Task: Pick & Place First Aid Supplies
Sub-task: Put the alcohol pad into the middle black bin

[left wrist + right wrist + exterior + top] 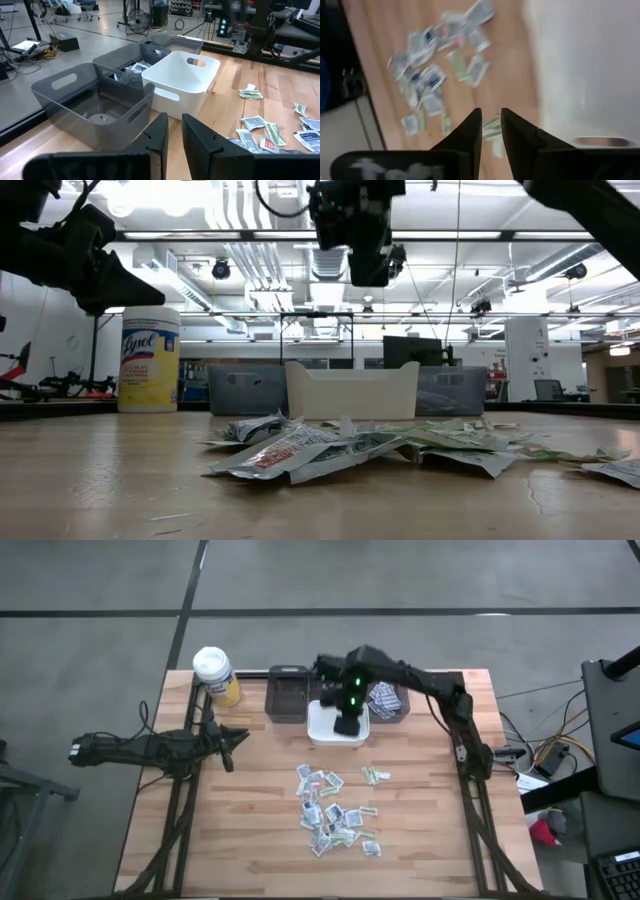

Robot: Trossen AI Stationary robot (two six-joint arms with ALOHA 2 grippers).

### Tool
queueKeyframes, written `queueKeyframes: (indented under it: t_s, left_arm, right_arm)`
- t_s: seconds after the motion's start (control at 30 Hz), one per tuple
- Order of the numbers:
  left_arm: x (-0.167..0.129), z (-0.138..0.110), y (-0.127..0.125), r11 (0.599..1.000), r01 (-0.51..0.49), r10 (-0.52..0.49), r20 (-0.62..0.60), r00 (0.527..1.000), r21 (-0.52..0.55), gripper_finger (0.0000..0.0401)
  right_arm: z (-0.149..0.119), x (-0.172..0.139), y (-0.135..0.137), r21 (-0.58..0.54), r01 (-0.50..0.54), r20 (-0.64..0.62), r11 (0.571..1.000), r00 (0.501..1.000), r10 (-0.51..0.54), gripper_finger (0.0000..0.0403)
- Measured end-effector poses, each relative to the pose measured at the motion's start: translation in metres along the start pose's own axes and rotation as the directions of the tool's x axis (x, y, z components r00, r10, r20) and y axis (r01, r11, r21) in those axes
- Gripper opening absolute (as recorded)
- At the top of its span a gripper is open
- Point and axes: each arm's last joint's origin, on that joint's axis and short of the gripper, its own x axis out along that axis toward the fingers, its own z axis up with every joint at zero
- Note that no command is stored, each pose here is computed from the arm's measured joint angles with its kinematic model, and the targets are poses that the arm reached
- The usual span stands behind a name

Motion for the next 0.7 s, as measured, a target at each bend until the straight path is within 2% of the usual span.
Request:
queueKeyframes:
  t_s: [0.33,0.53,0.7]
  left_arm:
    - [0.0,0.0,0.0,1.0,0.008,-0.008,-0.002,1.0,0.0,0.0053]
    - [0.0,0.0,0.0,1.0,0.008,-0.008,-0.002,1.0,0.0,0.0053]
    - [0.0,0.0,0.0,1.0,0.008,-0.008,-0.002,1.0,0.0,0.0053]
  right_arm:
    - [-0.027,0.079,0.089,-0.197,-0.047,-0.25,0.979,0.968,-0.004,0.0079]
    - [-0.036,0.13,0.117,-0.279,-0.057,-0.241,0.959,0.971,-0.012,0.0063]
    - [-0.041,0.158,0.126,-0.296,-0.04,-0.202,0.954,0.979,-0.021,0.0057]
